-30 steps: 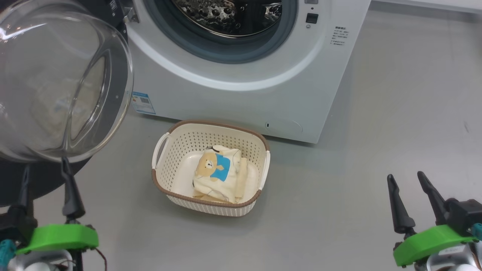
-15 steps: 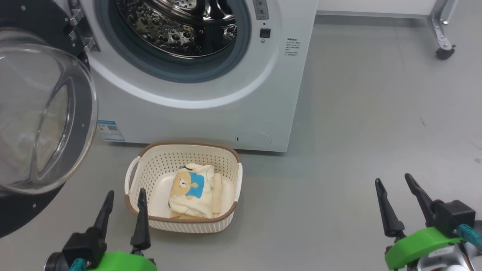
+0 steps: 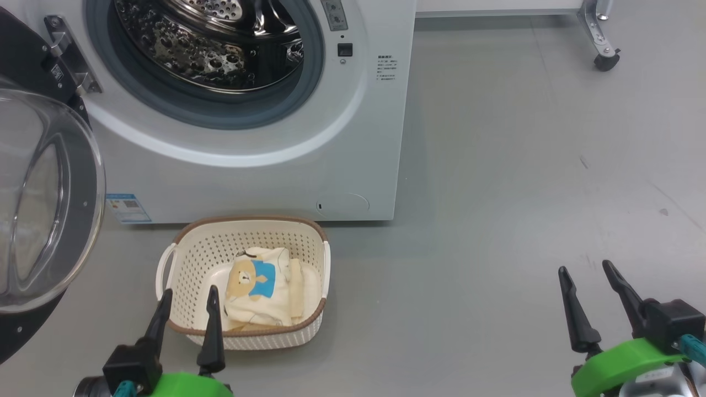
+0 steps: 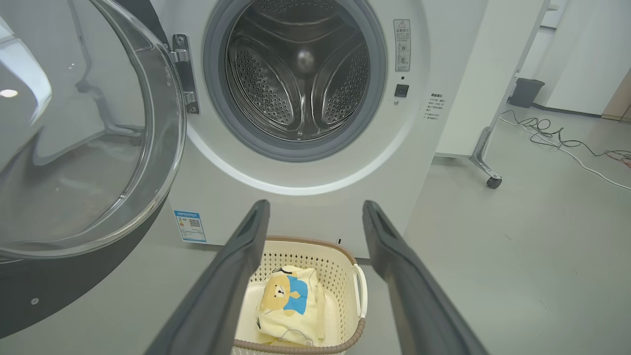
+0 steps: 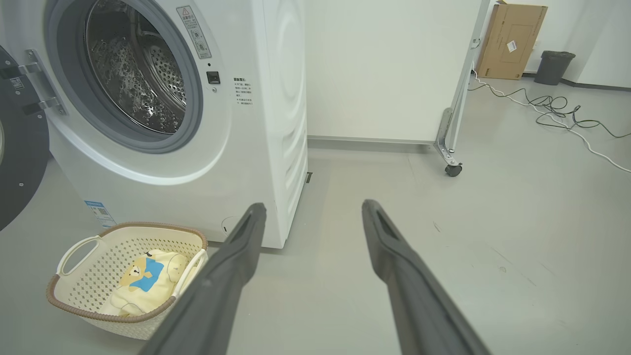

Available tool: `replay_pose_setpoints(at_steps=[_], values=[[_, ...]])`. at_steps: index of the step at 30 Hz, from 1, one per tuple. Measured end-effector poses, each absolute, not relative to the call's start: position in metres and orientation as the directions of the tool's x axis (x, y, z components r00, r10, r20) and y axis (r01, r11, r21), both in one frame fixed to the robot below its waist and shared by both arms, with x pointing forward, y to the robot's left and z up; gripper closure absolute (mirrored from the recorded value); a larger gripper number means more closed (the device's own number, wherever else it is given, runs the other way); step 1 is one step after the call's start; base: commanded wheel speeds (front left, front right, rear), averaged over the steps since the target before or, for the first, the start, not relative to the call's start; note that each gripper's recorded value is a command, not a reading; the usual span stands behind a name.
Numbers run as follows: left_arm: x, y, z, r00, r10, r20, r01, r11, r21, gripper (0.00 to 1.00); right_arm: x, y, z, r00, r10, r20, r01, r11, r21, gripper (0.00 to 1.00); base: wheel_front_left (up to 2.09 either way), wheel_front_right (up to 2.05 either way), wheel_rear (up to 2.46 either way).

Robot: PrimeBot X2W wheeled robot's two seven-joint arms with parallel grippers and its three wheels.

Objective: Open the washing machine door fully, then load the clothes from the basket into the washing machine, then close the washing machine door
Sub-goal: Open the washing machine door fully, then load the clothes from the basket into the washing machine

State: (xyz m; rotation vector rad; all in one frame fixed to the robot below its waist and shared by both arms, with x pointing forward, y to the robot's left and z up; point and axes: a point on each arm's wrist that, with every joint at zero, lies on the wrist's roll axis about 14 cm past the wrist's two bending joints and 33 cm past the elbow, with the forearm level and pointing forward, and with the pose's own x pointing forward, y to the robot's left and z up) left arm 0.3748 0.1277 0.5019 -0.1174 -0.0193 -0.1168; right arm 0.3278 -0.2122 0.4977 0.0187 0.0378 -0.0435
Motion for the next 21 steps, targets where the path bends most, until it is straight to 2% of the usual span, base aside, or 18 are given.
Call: replay_pose_setpoints(at_steps=[21], values=[[0.3798, 0.1306, 0.4999, 0.995, -0.101, 0.026, 0.103, 0.989, -0.104, 0.00, 0.3322, -0.2083, 0.4925, 0.998, -0.031, -0.053, 0.032, 0.999, 0.028, 0.00, 0.04, -0.04, 0.00]])
